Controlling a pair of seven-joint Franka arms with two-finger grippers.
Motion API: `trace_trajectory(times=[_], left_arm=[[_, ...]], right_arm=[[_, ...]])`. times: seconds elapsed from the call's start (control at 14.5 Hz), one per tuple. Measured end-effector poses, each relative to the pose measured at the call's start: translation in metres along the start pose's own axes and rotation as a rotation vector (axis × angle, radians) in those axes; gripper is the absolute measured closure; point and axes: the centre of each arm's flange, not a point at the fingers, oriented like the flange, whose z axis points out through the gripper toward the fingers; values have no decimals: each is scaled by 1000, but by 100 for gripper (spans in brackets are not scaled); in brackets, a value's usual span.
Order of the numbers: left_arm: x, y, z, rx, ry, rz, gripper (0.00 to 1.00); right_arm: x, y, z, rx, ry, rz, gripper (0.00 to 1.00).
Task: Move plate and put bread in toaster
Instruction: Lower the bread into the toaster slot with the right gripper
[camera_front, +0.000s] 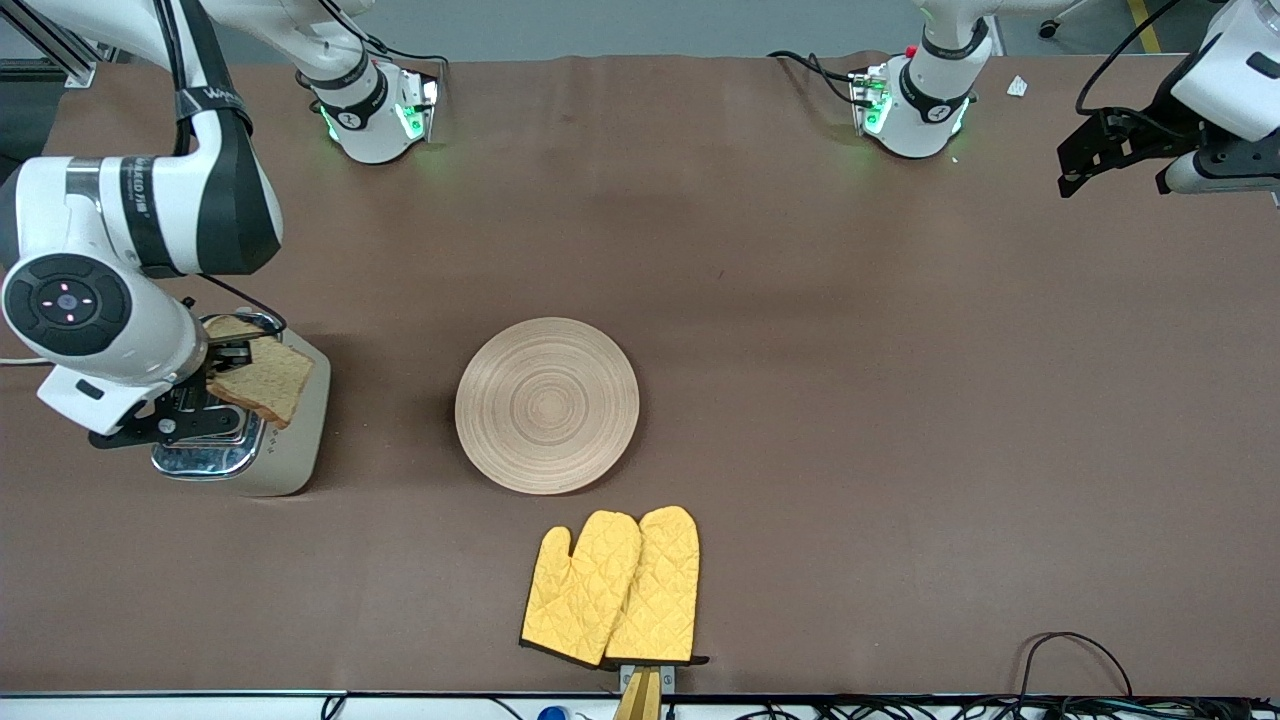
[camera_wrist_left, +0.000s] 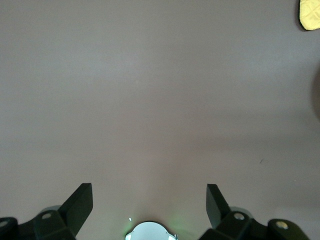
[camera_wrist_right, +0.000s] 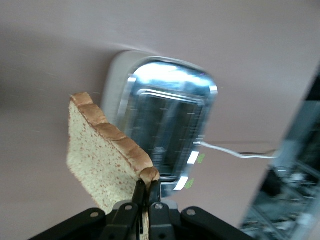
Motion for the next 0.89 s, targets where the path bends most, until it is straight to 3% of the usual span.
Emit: trace_trajectory(times=[0.21, 0.41, 0.89], left_arm=[[1, 0, 1, 0, 1, 0, 0], [1, -1, 1, 0, 2, -2, 0], [1, -2, 1, -1, 5, -4, 0]], right_arm=[[-4, 18, 3, -126, -42, -29, 94], [-3, 24, 11, -203, -86, -30, 94], [25, 13, 74, -215, -177, 39, 94]])
